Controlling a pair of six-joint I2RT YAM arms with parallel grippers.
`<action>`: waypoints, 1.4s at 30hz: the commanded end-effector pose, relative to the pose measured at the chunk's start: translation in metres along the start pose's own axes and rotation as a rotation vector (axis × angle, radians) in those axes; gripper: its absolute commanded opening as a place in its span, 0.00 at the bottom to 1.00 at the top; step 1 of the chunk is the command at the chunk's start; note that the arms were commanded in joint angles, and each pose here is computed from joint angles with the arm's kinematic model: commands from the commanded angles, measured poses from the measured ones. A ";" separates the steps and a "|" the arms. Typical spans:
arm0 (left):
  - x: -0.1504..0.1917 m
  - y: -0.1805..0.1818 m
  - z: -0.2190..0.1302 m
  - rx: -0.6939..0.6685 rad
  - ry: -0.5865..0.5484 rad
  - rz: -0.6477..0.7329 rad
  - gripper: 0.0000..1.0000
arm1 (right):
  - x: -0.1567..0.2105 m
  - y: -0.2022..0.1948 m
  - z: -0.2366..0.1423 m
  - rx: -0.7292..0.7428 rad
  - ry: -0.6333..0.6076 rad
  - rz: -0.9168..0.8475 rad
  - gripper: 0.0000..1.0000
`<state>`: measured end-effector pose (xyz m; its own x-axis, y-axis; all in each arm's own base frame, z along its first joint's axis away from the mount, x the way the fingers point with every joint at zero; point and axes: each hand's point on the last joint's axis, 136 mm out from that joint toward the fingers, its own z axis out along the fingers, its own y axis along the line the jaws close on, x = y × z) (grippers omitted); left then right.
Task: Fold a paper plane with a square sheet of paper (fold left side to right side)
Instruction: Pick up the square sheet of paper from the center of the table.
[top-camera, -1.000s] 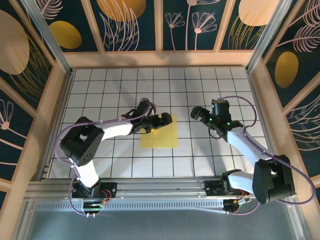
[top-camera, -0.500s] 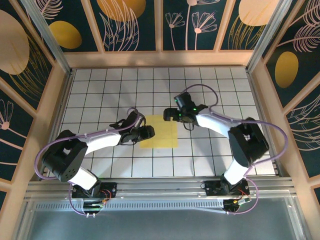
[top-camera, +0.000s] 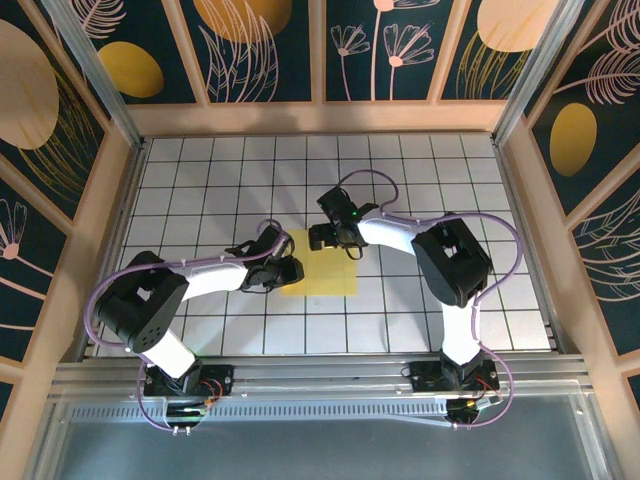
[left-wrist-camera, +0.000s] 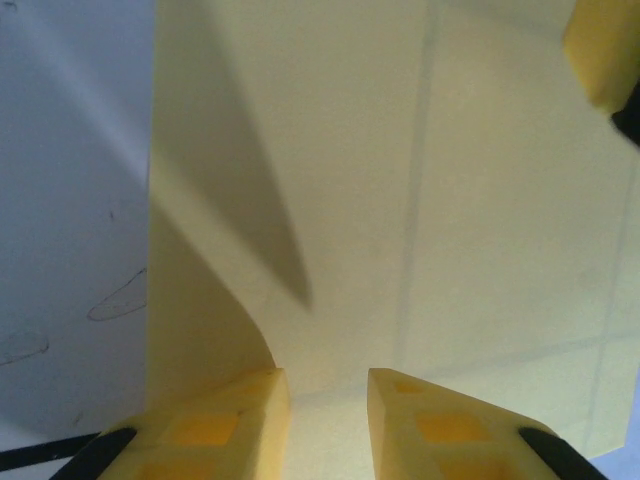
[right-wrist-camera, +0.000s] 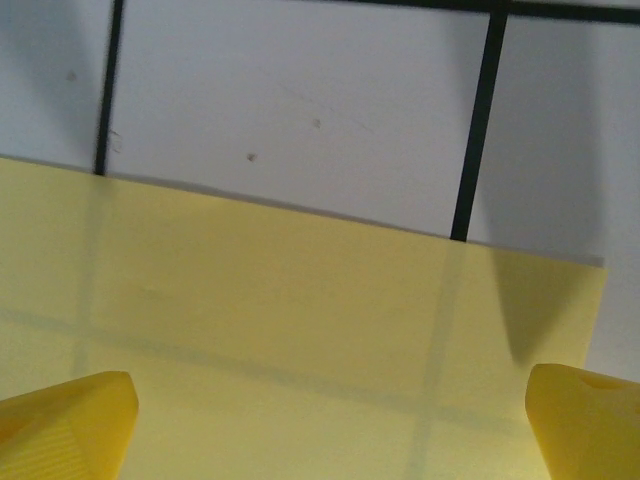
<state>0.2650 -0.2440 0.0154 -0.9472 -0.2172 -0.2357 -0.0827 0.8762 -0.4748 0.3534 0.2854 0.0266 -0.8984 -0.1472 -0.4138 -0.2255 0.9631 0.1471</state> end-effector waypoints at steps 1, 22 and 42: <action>0.014 0.019 0.009 -0.058 0.049 -0.001 0.27 | 0.010 0.001 0.003 0.026 0.043 -0.030 0.98; 0.001 0.001 0.003 0.012 -0.005 -0.019 0.29 | 0.044 0.035 -0.019 -0.001 0.129 -0.102 0.72; -0.080 -0.014 -0.109 0.464 -0.272 0.059 0.84 | 0.000 0.050 -0.109 -0.509 -0.040 -0.001 0.29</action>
<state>0.3106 -0.1794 0.0961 -0.8463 -0.3798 -0.3736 -0.0132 0.7160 -0.6979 0.3030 0.2988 0.0870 -0.9157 -0.1535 -0.3715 -0.3141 0.8499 0.4231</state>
